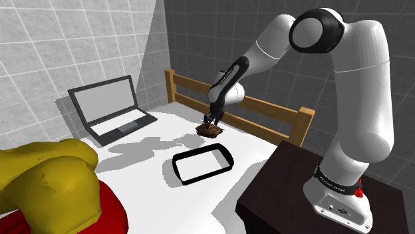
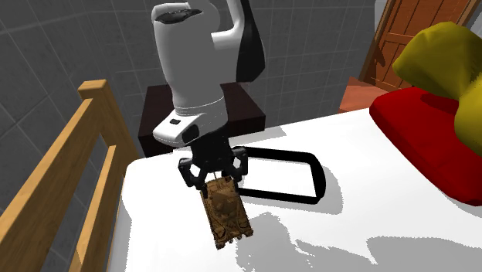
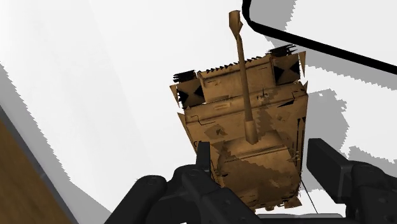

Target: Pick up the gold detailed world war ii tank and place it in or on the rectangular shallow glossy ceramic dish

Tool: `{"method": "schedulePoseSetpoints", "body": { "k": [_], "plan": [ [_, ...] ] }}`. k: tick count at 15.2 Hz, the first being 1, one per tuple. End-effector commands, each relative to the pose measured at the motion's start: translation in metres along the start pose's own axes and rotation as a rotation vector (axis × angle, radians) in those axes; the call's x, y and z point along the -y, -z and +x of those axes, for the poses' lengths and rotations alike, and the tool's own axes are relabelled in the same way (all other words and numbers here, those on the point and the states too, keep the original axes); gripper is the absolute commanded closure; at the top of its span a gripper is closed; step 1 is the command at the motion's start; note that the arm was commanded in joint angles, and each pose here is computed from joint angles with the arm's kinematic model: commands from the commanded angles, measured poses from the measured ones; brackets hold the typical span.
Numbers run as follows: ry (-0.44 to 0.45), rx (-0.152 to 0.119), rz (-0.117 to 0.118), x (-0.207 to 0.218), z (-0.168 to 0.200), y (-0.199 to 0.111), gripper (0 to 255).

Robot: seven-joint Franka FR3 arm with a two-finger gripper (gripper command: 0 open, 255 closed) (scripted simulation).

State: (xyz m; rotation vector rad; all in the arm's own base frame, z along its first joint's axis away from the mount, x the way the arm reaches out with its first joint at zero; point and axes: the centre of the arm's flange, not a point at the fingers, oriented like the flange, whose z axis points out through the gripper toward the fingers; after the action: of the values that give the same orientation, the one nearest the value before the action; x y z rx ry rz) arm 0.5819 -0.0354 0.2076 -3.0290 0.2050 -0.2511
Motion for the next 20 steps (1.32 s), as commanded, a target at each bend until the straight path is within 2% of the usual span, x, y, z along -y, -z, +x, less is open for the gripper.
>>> {"method": "schedulePoseSetpoints", "body": {
  "k": [1,14,20],
  "plan": [
    [0.000,0.000,0.000,0.001,0.001,0.011,255],
    [0.000,0.000,0.000,0.009,0.011,0.078,255],
    [0.000,0.000,0.000,0.074,-0.032,0.088,255]
  ]
}}
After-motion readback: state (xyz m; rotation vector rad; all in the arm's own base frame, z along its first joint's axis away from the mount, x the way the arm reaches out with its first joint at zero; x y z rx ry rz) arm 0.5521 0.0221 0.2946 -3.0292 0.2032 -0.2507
